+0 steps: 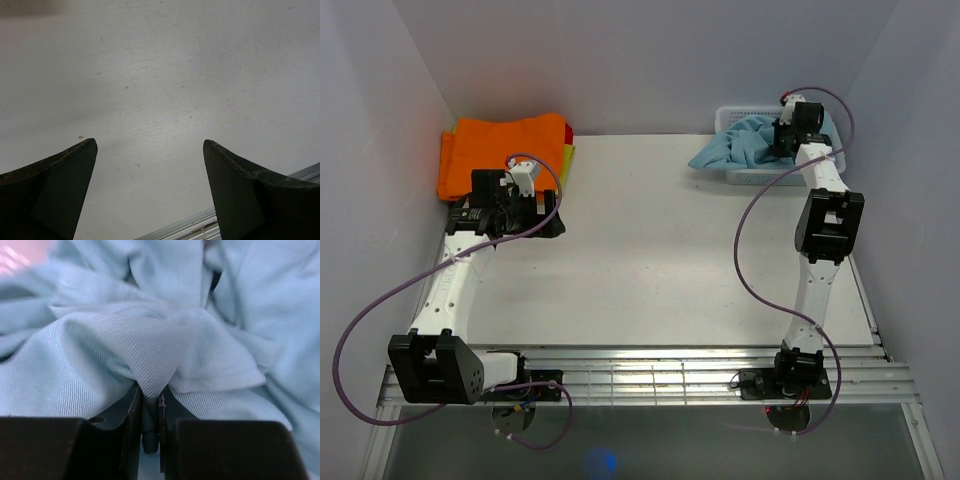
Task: Fold and stack the trousers
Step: Grab the trousers from the pile, then move the trousers to the center of the board
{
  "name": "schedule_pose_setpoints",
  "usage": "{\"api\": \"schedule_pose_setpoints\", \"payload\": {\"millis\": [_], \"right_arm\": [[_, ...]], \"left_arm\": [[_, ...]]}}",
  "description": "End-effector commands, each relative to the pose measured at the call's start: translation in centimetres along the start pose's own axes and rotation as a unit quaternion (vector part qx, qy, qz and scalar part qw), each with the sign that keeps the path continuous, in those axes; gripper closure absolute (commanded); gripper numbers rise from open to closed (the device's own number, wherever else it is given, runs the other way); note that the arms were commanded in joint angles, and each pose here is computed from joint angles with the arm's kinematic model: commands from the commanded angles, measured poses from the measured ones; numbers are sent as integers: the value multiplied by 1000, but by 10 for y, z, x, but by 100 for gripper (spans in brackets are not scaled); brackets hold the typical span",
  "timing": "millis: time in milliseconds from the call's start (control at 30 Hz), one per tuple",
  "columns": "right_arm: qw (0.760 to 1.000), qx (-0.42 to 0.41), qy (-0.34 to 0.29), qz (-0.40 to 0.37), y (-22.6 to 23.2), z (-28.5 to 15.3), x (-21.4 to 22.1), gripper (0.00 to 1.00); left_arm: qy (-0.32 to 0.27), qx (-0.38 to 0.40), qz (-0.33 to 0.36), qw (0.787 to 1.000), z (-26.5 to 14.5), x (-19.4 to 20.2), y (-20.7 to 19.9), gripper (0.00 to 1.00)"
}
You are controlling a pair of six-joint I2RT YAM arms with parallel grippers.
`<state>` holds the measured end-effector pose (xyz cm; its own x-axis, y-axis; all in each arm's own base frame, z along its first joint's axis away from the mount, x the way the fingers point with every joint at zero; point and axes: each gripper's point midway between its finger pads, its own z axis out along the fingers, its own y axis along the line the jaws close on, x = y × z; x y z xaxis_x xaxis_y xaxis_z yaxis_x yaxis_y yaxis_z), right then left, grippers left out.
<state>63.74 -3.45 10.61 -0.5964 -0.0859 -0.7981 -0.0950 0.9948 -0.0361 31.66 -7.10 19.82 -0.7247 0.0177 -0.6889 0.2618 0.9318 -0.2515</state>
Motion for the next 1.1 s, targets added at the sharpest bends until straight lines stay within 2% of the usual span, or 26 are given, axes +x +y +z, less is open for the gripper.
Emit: {"api": "schedule_pose_setpoints", "payload": {"millis": [0, 167, 233, 367, 533, 567, 633, 700, 767, 800, 933, 1067], "right_arm": [[970, 13, -241, -9, 1, -137, -181, 92], [936, 17, -352, 13, 6, -241, -246, 92], [924, 13, -382, 24, 8, -269, -261, 92], [887, 3, -460, 46, 16, -359, -294, 92], [817, 3, -574, 51, 22, -471, -330, 92], [791, 3, -611, 46, 25, -508, -336, 92], [761, 0, -647, 43, 29, -545, -340, 92], [716, -5, -697, 33, 35, -599, -342, 92], [686, -11, -728, 20, 43, -638, -341, 92], [662, -13, -749, 13, 46, -662, -341, 92], [618, -20, -786, -4, 56, -712, -336, 92], [607, -35, -794, -15, 65, -734, -326, 92]], "left_arm": [[-18, 3, 6, 1000, -6, -14, -3, 2], [-27, 6, 0, 1000, -7, -19, -5, 2], [-34, 4, -3, 999, -8, -22, -5, 2], [-47, -2, -4, 999, -14, -28, -5, 2], [-64, -7, -6, 998, -23, -36, -7, 2], [-66, -7, -6, 998, -23, -37, -8, 2], [-72, -8, -9, 997, -26, -39, -9, 2], [-75, -9, -9, 997, -27, -40, -9, 2], [-82, -9, -10, 997, -29, -43, -9, 2], [-84, -5, -8, 996, -30, -44, -11, 2], [-100, 18, 2, 995, -34, -51, -20, 2], [-112, 37, 7, 993, -38, -57, -28, 2]]}}
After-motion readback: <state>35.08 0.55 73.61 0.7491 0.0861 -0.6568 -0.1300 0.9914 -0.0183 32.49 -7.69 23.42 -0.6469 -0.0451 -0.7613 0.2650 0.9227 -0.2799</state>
